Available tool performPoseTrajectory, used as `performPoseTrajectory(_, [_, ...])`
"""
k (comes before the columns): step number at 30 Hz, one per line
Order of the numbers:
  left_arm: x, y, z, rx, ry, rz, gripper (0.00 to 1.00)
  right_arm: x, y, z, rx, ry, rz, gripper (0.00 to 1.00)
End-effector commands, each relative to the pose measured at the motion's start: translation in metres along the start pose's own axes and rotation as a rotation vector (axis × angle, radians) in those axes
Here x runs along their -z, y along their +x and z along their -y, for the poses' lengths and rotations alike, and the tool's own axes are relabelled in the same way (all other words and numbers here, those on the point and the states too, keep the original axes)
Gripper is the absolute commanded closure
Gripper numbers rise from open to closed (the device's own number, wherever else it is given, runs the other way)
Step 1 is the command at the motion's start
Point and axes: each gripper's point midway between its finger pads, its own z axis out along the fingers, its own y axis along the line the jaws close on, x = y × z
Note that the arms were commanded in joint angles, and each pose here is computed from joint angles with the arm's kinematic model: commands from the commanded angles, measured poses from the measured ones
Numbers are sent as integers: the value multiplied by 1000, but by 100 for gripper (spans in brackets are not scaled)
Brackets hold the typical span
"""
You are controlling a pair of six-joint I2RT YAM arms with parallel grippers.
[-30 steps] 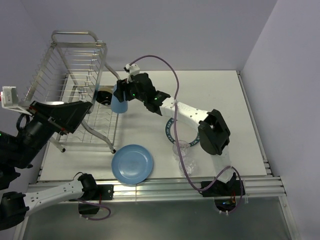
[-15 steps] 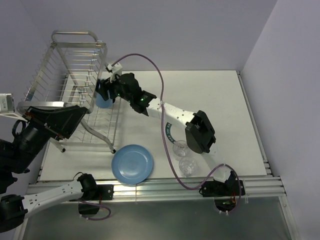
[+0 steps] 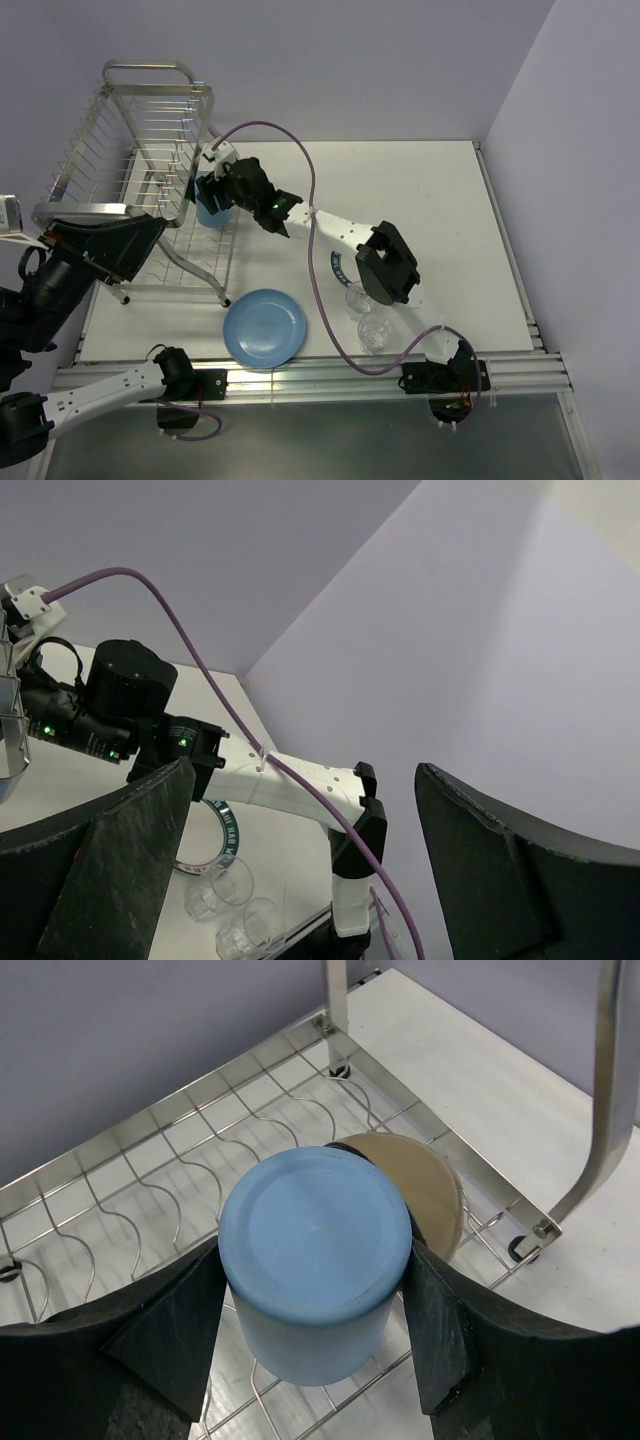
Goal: Load the mixed dishes into the dish rack
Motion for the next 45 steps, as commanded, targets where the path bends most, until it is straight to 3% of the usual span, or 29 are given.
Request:
performPoseTrajectory(1, [2, -5, 0, 17, 7, 27, 2, -3, -27, -16, 26, -20, 78, 100])
performPoseTrajectory(8, [-2, -4, 6, 5, 15, 7, 2, -6, -4, -11, 29, 20, 36, 100])
performPoseTrajectory(14, [-3, -1, 6, 1, 16, -3, 1, -9, 2, -12, 31, 29, 20, 84])
performPoseTrajectory(18, [-2, -3, 7, 1, 17, 0, 1, -10, 5, -14, 32, 24, 15, 61])
performPoseTrajectory(20, [-2, -3, 7, 2, 18, 2, 1, -9, 5, -13, 30, 27, 17, 55])
performPoseTrajectory(24, [-2, -4, 7, 2, 17, 0, 1, -5, 2, -14, 32, 35, 23, 26])
performPoseTrajectory(29, [-5, -5, 11, 4, 14, -3, 1, 9, -12, -15, 2, 44, 55, 11])
performPoseTrajectory(30, [-5, -5, 11, 2, 12, -6, 1, 14, -17, -16, -18, 44, 65, 3])
performPoseTrajectory(40, [-18, 16, 12, 5, -19, -90, 1, 44, -38, -22, -126, 26, 107, 0])
performPoseTrajectory(45, [-33, 39, 8, 15, -90, -186, 3, 86, -63, -10, -208, 68, 128, 0])
